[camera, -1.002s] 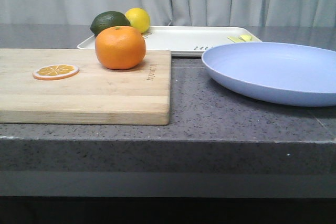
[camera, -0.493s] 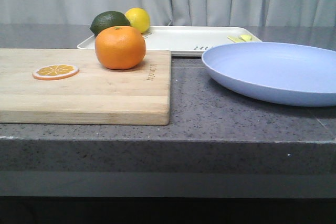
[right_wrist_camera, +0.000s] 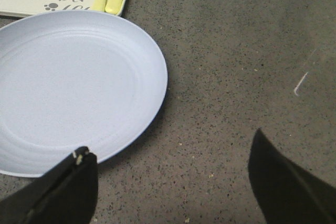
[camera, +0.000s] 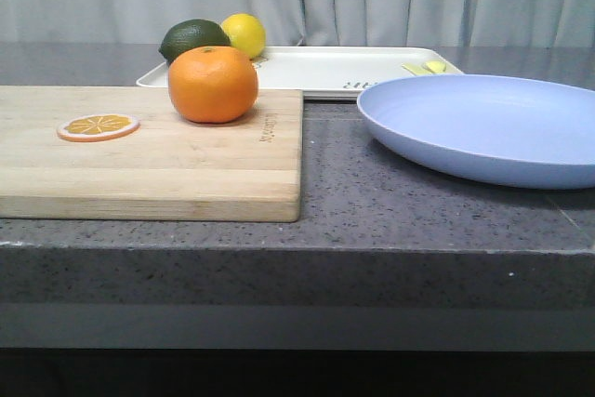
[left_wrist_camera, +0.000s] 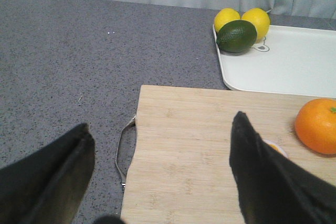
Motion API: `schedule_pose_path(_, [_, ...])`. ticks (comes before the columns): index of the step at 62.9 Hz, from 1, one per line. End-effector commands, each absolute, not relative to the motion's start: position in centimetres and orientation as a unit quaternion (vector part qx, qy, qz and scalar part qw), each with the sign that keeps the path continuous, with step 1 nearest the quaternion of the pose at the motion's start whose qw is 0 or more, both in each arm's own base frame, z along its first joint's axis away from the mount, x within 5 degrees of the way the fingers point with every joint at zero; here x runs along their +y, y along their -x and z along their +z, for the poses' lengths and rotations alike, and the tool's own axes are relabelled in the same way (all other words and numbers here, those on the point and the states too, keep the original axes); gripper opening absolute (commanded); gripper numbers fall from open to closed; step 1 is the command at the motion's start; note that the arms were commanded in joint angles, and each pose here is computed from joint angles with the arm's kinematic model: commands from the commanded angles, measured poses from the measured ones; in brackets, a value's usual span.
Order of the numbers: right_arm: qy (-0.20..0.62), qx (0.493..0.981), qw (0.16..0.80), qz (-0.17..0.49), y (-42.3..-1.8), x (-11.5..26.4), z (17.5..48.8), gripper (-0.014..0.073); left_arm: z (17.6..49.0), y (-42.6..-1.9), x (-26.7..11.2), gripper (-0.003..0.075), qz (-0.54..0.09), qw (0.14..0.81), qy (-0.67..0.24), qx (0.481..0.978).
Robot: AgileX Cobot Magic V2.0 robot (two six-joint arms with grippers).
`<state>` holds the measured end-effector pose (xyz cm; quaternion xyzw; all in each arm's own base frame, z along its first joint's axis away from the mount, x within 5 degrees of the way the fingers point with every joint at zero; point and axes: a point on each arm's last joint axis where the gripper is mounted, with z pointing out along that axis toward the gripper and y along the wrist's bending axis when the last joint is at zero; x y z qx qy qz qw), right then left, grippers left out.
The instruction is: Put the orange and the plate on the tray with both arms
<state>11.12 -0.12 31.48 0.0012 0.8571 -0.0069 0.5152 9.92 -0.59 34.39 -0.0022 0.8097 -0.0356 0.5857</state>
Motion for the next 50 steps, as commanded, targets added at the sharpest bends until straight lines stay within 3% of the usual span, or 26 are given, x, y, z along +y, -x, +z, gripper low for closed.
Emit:
schedule_pose_path(1, [-0.003,0.839,0.545,-0.005,-11.4,-0.1,32.9,0.0622,36.0,-10.4,-0.7,0.0567,-0.049,0.623,0.006,0.781])
schedule_pose_path(8, [0.003,0.845,0.535,-0.001,-11.3,0.0,32.8,0.0622,36.0,-11.1,-1.6,0.0568,-0.078,0.619,-0.014,0.781])
schedule_pose_path(21, [0.062,0.849,0.523,0.025,-11.0,1.4,32.9,0.0622,36.2,-13.9,-5.3,0.0568,-0.115,0.587,-0.135,0.790])
schedule_pose_path(42, [0.109,0.848,0.517,0.052,-10.6,2.5,33.6,0.0622,36.4,-21.1,-12.7,0.0571,-0.124,0.514,-0.238,0.815])
schedule_pose_path(50, [0.109,0.848,0.517,0.052,-10.6,2.5,33.6,0.0622,36.2,-23.9,-15.1,0.0612,-0.121,0.485,-0.253,0.829])
